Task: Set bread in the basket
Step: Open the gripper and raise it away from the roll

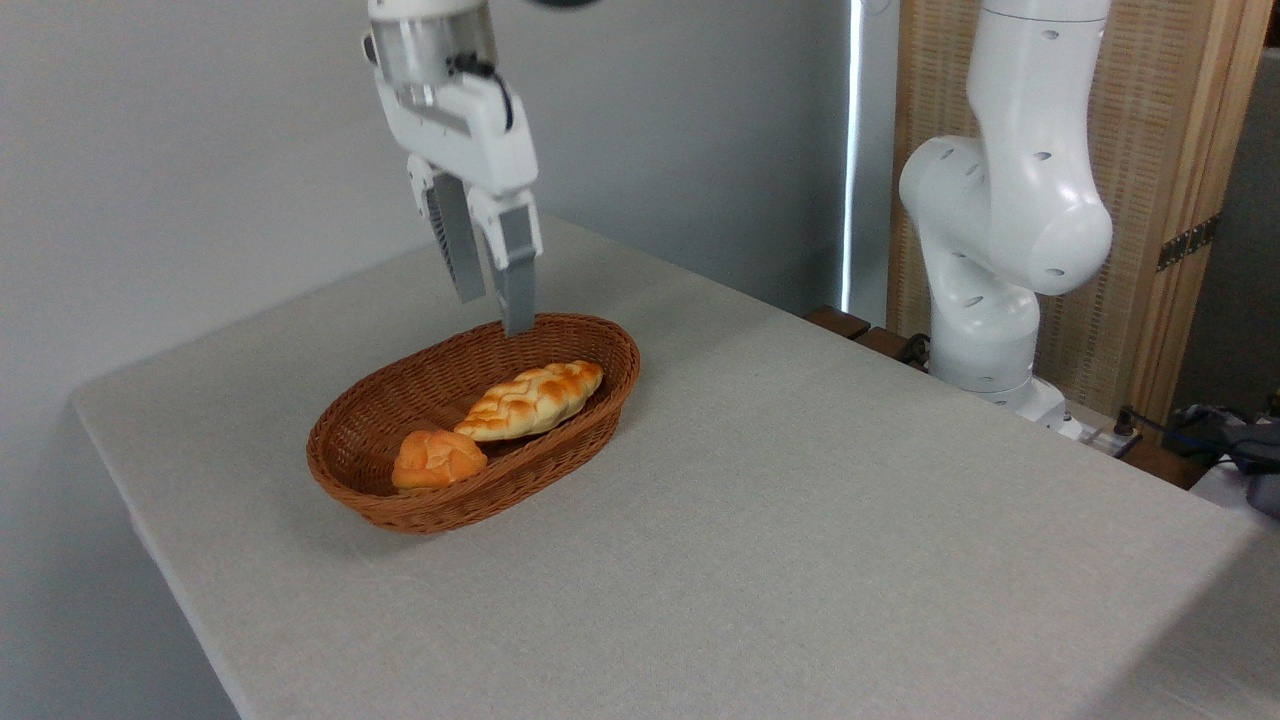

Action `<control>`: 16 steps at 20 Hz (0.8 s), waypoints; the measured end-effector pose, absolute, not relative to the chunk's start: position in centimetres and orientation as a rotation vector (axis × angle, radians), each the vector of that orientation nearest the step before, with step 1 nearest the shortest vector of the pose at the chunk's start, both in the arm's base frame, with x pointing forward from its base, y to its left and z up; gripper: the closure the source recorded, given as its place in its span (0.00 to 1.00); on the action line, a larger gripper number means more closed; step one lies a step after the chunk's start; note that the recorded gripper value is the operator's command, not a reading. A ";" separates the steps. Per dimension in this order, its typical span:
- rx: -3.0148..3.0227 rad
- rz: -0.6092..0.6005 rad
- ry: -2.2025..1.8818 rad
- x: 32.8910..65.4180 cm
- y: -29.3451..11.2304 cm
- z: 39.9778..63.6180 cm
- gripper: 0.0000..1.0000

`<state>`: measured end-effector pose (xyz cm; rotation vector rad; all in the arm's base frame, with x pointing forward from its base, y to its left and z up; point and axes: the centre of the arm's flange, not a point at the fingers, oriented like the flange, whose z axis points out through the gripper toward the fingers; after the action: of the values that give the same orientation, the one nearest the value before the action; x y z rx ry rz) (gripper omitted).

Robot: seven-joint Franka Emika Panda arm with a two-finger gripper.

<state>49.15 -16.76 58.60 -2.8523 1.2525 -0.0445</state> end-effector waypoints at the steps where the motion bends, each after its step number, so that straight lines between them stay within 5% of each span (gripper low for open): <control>1: -2.870 -0.042 1.215 49.4 -15.1 60.1 0.00; 12: -2.945 -0.076 1.131 50.9 -2.0 66.0 0.00; 16: -2.936 -0.052 1.191 50.7 -0.9 66.3 0.00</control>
<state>50.72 -0.94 66.32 -2.9356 1.1906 -0.0524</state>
